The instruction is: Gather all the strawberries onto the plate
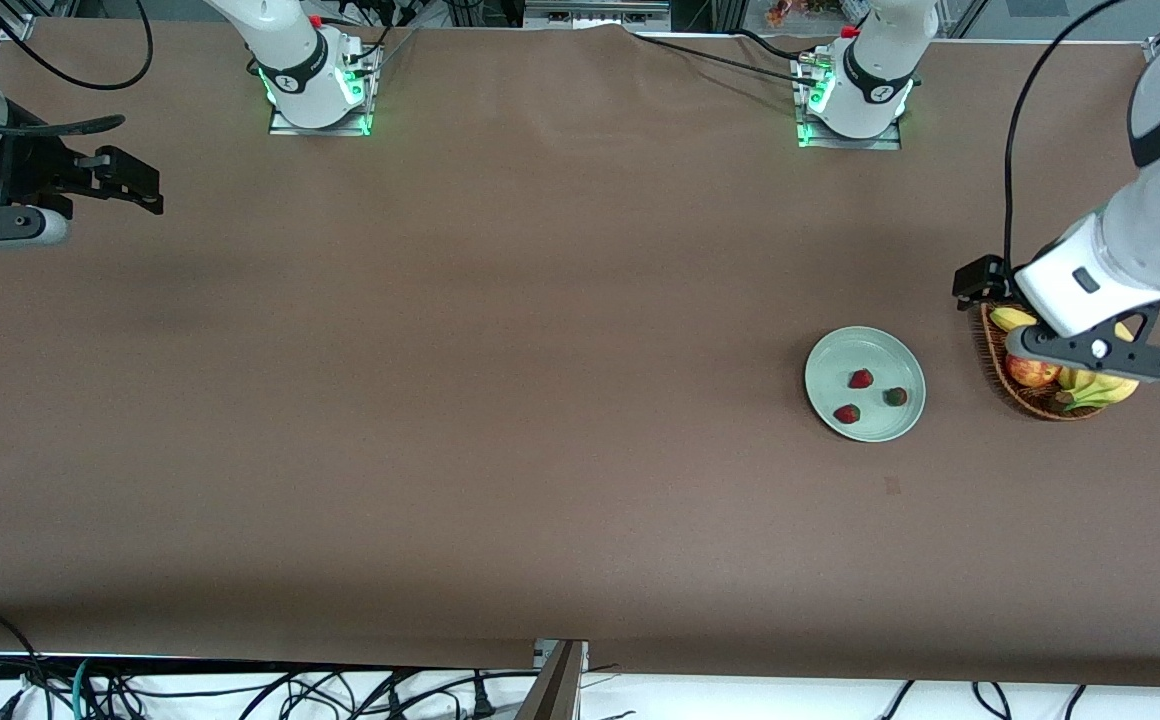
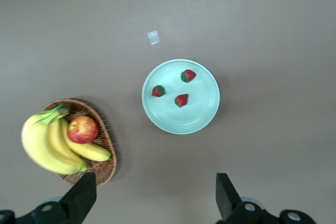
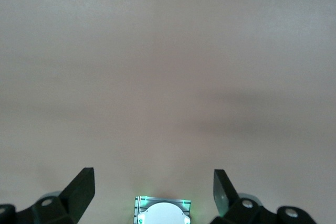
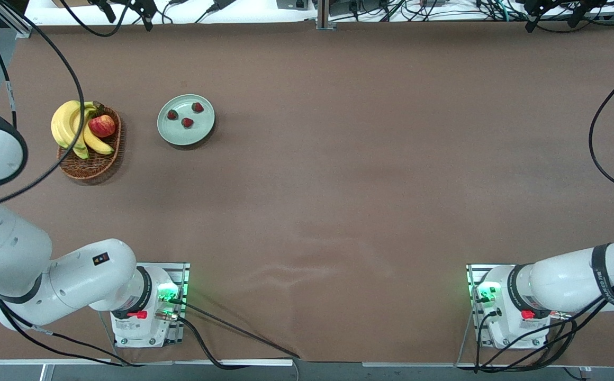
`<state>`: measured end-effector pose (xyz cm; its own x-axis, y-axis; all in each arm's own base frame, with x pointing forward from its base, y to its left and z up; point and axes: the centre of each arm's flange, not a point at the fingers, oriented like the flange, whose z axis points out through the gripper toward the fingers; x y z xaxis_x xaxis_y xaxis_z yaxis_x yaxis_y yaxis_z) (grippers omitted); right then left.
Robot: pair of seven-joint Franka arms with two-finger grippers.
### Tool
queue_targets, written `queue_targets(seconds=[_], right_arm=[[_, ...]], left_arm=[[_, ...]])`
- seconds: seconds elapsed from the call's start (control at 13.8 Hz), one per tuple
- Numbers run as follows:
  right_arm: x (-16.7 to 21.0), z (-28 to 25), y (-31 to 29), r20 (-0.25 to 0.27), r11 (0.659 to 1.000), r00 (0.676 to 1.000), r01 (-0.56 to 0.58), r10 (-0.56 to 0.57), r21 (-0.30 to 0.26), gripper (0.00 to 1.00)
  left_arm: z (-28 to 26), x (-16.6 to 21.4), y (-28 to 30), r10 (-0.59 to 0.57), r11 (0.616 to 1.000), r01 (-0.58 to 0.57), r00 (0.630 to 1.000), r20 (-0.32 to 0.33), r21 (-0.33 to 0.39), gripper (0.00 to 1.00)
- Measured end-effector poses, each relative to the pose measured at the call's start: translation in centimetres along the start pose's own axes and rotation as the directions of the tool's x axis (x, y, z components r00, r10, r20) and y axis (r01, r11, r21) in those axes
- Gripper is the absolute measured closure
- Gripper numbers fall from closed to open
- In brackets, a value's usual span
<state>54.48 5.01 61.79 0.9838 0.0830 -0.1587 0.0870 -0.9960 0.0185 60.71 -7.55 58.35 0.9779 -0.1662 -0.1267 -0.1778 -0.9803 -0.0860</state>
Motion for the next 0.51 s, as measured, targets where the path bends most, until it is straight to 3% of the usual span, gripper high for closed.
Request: queue_targets(seconds=[0.14, 0.36, 0.51], right_arm=[[0.0, 0.0, 0.0, 0.0, 1.0, 1.0, 0.0, 0.0, 0.0, 0.0], [0.0, 0.0, 0.0, 0.0, 1.0, 1.0, 0.0, 0.0, 0.0, 0.0], [0.0, 0.0, 0.0, 0.0, 1.0, 1.0, 0.0, 0.0, 0.0, 0.0]], left_arm=[[-2.3, -1.9, -0.9, -0.076, 0.996, 0.073, 0.996, -0.05, -0.043, 0.0], [-1.0, -4.0, -3.9, -0.162, 0.985, 0.152, 0.977, -0.135, -0.081, 0.0], [0.6, -5.3, -3.3, -0.161, 0.985, 0.151, 0.977, -0.143, -0.081, 0.0]])
